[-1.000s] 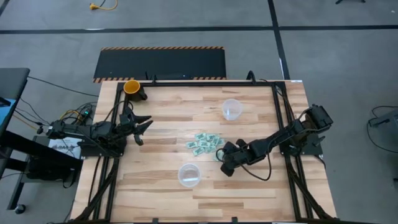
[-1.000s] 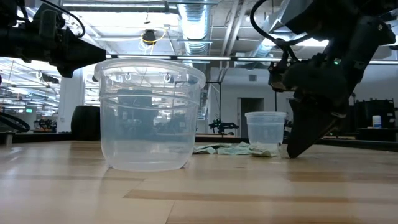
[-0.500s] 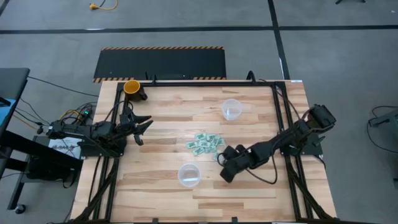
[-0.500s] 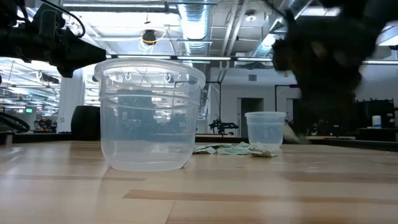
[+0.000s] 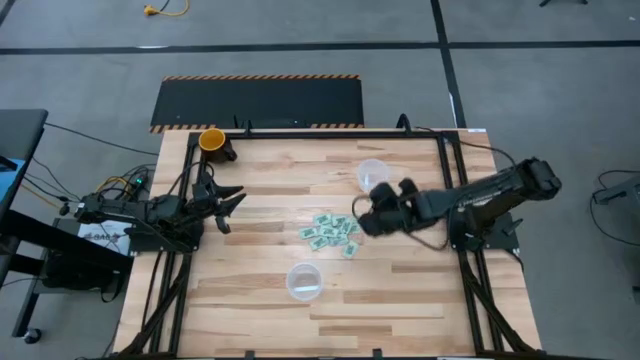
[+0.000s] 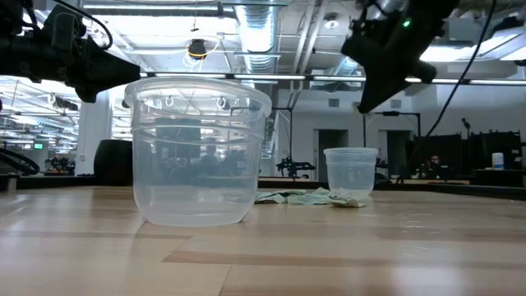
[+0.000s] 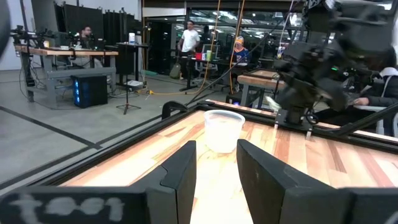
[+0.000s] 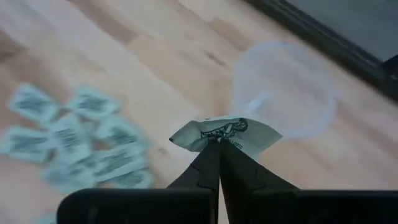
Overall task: Pick and place Stevia / Truvia into bins
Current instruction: Put the stevia packet into the top transparent container
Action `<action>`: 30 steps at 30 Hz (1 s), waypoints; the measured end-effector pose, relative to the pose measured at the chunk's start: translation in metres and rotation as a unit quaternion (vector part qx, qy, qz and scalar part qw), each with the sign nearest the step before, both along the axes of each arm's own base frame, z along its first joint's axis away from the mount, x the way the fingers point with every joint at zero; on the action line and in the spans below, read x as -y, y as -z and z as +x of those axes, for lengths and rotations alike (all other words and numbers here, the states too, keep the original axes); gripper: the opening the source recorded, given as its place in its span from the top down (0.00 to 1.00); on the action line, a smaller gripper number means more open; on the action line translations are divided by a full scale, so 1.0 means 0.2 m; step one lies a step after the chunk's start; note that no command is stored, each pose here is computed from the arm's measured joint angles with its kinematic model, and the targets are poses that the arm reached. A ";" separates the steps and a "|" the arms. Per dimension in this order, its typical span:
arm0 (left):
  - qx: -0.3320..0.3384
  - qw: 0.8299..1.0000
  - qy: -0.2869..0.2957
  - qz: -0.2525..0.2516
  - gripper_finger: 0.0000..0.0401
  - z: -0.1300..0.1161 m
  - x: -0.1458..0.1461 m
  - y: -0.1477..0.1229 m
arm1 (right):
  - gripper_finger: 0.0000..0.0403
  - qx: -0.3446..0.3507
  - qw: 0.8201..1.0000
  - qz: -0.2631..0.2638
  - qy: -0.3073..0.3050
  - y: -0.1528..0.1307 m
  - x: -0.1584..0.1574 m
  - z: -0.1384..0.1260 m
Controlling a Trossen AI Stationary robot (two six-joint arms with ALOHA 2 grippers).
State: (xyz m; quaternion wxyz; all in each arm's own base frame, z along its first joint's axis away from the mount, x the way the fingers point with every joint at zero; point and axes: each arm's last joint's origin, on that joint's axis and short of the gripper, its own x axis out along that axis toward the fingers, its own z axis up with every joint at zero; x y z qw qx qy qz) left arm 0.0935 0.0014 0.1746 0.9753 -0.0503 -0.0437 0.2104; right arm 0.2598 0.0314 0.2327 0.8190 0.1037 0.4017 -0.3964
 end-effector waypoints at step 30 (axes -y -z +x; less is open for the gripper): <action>0.000 1.000 0.000 0.000 0.74 0.00 0.00 0.00 | 0.74 -0.089 0.993 0.064 -0.036 -0.02 0.55 -0.04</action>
